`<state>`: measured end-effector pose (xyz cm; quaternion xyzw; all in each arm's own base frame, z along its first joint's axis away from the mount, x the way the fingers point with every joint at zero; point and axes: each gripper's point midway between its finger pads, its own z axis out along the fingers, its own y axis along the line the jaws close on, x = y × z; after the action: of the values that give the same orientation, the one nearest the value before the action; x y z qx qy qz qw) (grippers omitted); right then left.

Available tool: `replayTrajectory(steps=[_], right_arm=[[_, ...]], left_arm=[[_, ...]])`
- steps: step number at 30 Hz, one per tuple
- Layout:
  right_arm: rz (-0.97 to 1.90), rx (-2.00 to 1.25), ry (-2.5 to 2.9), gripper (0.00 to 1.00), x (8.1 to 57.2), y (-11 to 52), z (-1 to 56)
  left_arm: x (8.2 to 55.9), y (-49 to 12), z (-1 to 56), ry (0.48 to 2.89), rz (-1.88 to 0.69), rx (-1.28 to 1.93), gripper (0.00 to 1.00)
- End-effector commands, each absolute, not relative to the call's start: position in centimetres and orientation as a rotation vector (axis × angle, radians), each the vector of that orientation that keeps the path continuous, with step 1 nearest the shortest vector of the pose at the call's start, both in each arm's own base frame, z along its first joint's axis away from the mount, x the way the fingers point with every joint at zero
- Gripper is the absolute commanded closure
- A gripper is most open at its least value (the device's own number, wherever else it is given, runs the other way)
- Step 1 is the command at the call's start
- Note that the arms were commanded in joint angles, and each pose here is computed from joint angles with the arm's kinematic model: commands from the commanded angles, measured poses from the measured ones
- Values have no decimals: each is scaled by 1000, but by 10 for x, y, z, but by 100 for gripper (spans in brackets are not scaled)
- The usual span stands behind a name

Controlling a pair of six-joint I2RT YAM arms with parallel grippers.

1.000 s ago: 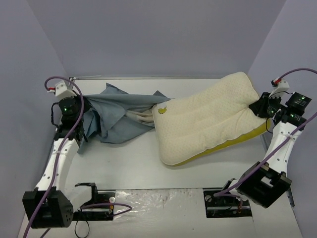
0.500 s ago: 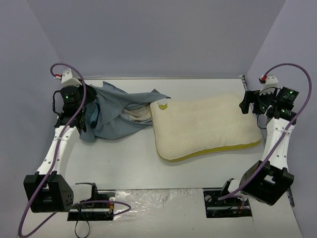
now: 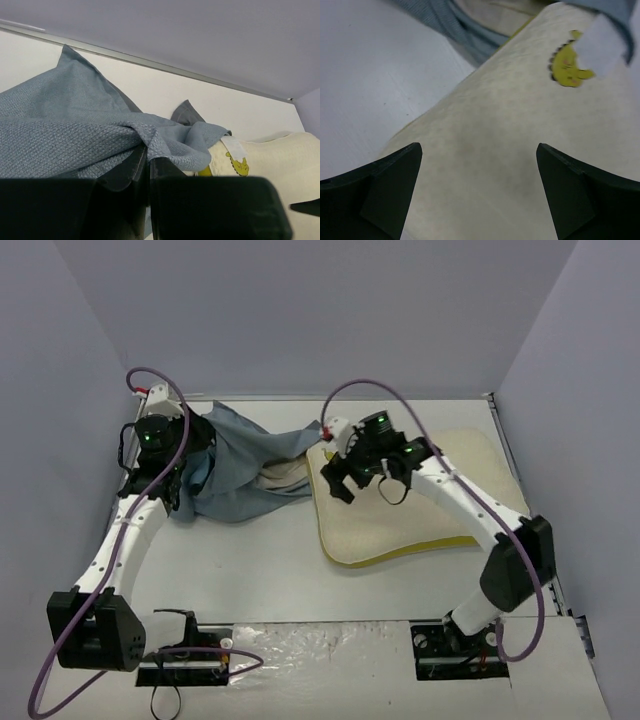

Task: Remove the pillowcase from the pillow

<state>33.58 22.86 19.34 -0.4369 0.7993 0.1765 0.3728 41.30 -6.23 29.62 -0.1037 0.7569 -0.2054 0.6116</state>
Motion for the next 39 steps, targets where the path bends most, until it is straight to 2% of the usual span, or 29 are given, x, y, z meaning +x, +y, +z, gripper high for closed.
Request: replayTrajectory(steps=[1, 4, 6, 9, 12, 13, 15, 18, 21, 22, 25, 28, 33, 36, 39], right_arm=[[374, -1085, 2195, 5, 331, 259, 164], [317, -1143, 2222, 5, 318, 293, 136], [221, -1154, 2278, 6, 316, 289, 105], [25, -1153, 2343, 18, 318, 266, 71], [-109, -1186, 2370, 55, 319, 249, 51], [-130, -1194, 2378, 82, 318, 245, 47], [-160, -1216, 2377, 100, 318, 241, 43], [-107, -1233, 2344, 100, 315, 240, 63], [57, -1221, 2250, 100, 313, 238, 120], [131, -1183, 2169, 100, 314, 234, 161], [191, -1054, 2080, 100, 330, 181, 222], [165, -936, 2039, 100, 344, 122, 253], [167, -785, 2046, 100, 361, 86, 266], [167, -595, 2041, 100, 387, 79, 273], [213, -484, 2072, 100, 417, 85, 260]], left_arm=[[407, -64, 299, 1736, -473, -197, 98], [406, -63, 290, 1751, -466, -207, 98], [406, -62, 284, 1761, -465, -214, 98], [406, -58, 279, 1763, -459, -237, 98], [406, -56, 281, 1747, -460, -253, 98], [405, -57, 281, 1742, -462, -255, 98], [406, -53, 279, 1741, -449, -270, 98], [405, -49, 276, 1744, -435, -288, 98], [405, -37, 271, 1732, -411, -348, 98], [405, -34, 270, 1729, -408, -361, 98], [405, -32, 267, 1726, -414, -378, 98], [406, -34, 267, 1723, -428, -382, 98], [403, -45, 271, 1713, -483, -318, 98], [391, -75, 281, 1696, -613, -128, 98], [359, -120, 278, 1711, -829, 94, 98]])
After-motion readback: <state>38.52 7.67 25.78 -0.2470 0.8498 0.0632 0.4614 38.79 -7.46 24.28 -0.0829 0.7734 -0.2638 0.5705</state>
